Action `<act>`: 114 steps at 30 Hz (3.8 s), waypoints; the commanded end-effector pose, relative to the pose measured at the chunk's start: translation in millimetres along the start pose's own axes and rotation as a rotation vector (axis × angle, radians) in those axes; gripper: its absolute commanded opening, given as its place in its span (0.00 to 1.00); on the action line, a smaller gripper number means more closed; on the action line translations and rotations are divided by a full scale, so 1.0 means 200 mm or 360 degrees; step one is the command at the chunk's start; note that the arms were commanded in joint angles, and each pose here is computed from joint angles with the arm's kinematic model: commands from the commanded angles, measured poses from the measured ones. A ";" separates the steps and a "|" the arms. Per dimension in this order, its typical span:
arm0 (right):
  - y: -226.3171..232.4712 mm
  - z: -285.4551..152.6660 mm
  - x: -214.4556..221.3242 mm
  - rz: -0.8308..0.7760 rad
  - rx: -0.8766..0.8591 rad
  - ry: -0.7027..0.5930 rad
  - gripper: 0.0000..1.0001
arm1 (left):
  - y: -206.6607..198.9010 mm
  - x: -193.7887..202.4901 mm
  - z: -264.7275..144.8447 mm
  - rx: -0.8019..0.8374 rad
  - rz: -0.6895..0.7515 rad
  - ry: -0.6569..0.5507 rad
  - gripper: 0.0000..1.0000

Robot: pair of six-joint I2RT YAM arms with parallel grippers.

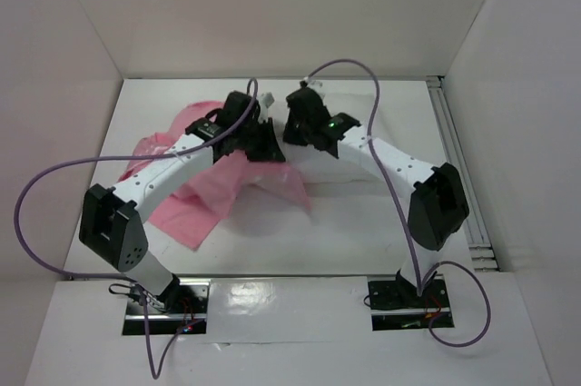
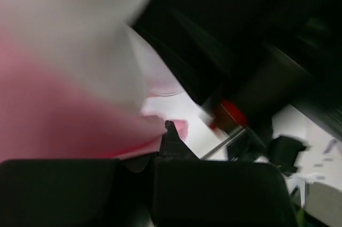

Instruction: Put the pillow into the pillowcase

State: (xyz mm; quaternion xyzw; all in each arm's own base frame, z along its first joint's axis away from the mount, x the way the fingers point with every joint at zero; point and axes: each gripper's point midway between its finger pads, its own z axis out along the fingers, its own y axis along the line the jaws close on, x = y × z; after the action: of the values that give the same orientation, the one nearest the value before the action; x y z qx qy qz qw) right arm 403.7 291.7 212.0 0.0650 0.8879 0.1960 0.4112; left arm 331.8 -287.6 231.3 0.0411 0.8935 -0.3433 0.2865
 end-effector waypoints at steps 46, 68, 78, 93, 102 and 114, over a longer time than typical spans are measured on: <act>-0.49 -0.39 -0.20 0.0484 -0.0542 -0.0021 0.00 | -0.16 -0.30 0.07 -0.0393 0.0325 0.0049 0.00; -0.39 -0.74 0.55 0.0458 -0.0313 0.0069 0.00 | -0.72 -0.31 0.15 0.0252 0.0355 -0.0007 0.00; -0.22 -0.80 0.28 0.0336 -0.0382 -0.0128 0.00 | -0.69 -0.28 0.16 0.0223 0.0332 0.0015 0.00; -0.40 -0.94 0.09 -0.0251 0.0134 -0.0057 1.00 | 0.30 -0.05 -0.35 -0.0808 0.0167 -0.0283 0.88; -0.30 -0.70 0.08 -0.0574 0.0370 0.0120 1.00 | 0.66 0.03 -0.08 -0.0725 0.0028 -0.0201 0.94; -0.43 -0.23 0.37 -0.0674 0.0662 0.0284 0.00 | 0.97 0.18 0.20 -0.0802 -0.0179 0.0059 0.90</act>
State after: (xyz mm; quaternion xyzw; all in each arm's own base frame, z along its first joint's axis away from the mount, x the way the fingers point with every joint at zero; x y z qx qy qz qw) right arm 311.1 222.0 125.0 -0.0942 0.9462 -0.0903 0.2960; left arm 364.3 -159.6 68.3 -0.0718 0.9603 -0.1096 0.2464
